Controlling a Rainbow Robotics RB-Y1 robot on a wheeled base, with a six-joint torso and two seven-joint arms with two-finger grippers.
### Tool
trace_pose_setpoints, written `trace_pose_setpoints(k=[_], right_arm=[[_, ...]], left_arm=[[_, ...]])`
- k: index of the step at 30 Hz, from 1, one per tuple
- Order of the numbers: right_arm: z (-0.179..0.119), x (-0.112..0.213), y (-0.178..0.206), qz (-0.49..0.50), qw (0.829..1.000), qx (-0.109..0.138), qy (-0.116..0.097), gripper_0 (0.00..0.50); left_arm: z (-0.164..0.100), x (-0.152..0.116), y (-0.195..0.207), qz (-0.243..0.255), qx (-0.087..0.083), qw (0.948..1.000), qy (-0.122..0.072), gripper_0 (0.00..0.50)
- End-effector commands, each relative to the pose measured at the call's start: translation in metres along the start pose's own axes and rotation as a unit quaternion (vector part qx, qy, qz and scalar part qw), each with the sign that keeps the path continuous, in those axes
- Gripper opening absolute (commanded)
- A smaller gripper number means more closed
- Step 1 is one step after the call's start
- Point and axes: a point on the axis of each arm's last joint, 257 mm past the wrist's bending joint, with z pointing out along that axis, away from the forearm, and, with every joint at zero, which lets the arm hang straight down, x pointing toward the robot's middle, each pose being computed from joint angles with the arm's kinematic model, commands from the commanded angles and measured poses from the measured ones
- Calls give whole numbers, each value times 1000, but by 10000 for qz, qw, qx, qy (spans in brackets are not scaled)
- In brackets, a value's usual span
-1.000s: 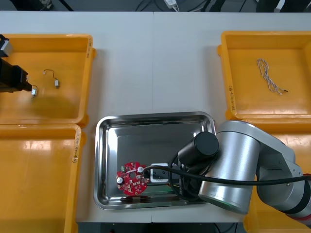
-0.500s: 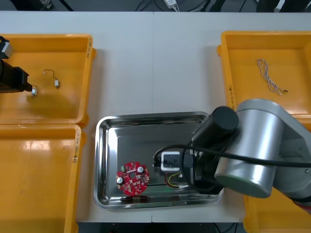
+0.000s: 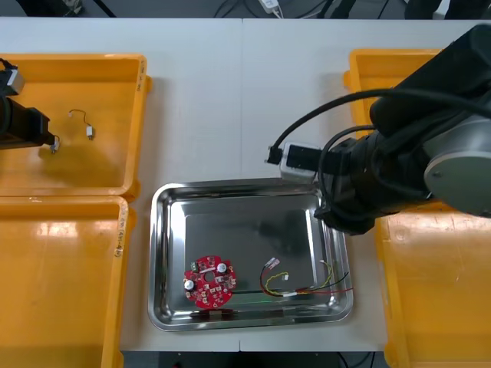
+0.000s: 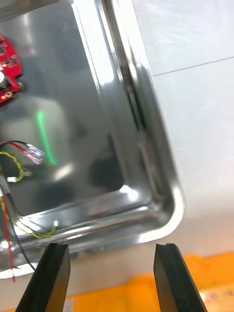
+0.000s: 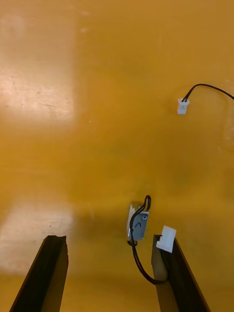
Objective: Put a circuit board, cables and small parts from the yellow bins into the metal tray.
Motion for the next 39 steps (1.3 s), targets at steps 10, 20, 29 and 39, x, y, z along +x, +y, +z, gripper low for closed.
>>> trace_pose_setpoints(k=[10,20,29,39], right_arm=[[-69,45,-108,1058,9923,638,53,500],[-85,95,-167,2110,9742,770,234,500],[-89,135,-208,2622,9577,994,655,500],[-92,177,-230,3248,9355,1019,950,500]], left_arm=[[4,-20,-21,899,-17,9956,-247,500],[14,-18,-22,947,-38,9951,-263,500],[15,-18,-23,965,-25,9949,-286,500],[16,-22,-26,950,-3,9948,-373,0]])
